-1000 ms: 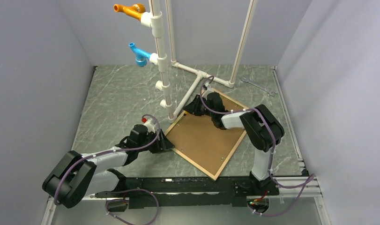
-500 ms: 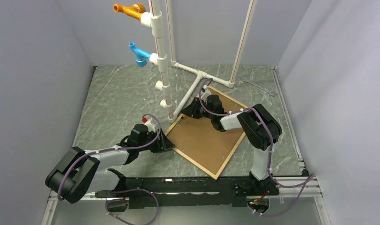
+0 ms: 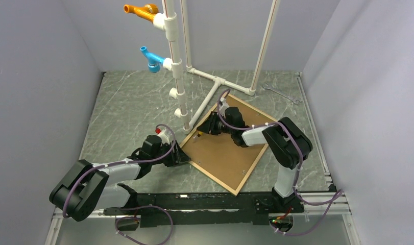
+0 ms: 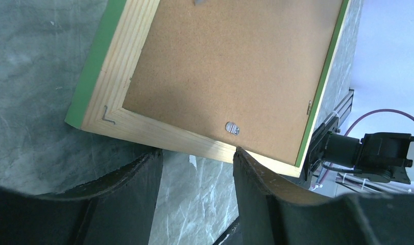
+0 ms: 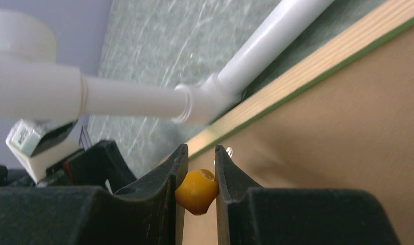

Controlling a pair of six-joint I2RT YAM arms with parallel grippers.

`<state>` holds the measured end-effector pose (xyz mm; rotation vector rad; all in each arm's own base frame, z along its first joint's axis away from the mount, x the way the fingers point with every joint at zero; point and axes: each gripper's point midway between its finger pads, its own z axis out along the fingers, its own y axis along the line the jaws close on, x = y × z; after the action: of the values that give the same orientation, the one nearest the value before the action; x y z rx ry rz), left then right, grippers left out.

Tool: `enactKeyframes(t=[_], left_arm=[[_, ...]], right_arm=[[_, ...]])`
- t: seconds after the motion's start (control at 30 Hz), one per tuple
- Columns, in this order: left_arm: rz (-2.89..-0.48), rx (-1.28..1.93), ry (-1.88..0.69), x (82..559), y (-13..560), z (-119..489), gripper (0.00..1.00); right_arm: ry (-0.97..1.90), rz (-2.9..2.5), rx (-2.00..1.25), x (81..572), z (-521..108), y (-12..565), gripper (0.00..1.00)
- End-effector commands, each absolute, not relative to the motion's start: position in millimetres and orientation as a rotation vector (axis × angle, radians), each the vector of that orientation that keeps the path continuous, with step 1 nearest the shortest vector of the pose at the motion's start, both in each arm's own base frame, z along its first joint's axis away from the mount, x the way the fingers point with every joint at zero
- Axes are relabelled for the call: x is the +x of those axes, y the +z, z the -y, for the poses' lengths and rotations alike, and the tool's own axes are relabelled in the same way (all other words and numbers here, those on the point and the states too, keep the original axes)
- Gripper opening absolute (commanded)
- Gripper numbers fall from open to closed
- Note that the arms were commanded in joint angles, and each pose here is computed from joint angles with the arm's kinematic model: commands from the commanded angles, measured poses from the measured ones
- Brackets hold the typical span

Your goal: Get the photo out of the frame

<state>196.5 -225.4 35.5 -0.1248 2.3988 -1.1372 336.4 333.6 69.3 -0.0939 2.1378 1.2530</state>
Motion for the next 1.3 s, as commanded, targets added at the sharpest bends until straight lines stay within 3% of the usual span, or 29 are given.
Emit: enactKeyframes(t=[0.0, 0.2, 0.33, 0.77, 1.0, 1.27], left_arm=[[-2.366, -0.101, -1.136, 201.7, 39.4, 227.5, 0.58], [-2.352, -0.069, -1.126, 198.6, 45.7, 224.4, 0.60], [-2.309, -0.028, -1.120, 197.1, 59.0, 221.7, 0.67], [-2.270, -0.088, -1.108, 183.6, 71.7, 222.7, 0.70], [-2.303, -0.050, -1.096, 189.8, 73.3, 231.3, 0.76], [-2.331, -0.050, -1.205, 176.6, 61.0, 242.4, 0.78]], right_arm=[[1.235, -2.212, -0.210, 305.9, -328.3, 76.6, 0.00], [1.126, -2.119, -0.205, 308.2, -309.1, 135.2, 0.00], [0.911, -2.126, -0.158, 308.4, -274.2, 154.9, 0.00], [0.307, -2.072, 0.095, 298.6, -148.1, 166.2, 0.00], [0.365, -2.033, 0.123, 325.8, -148.6, 165.9, 0.00], [0.644, -2.034, 0.131, 411.6, -173.9, 162.0, 0.00]])
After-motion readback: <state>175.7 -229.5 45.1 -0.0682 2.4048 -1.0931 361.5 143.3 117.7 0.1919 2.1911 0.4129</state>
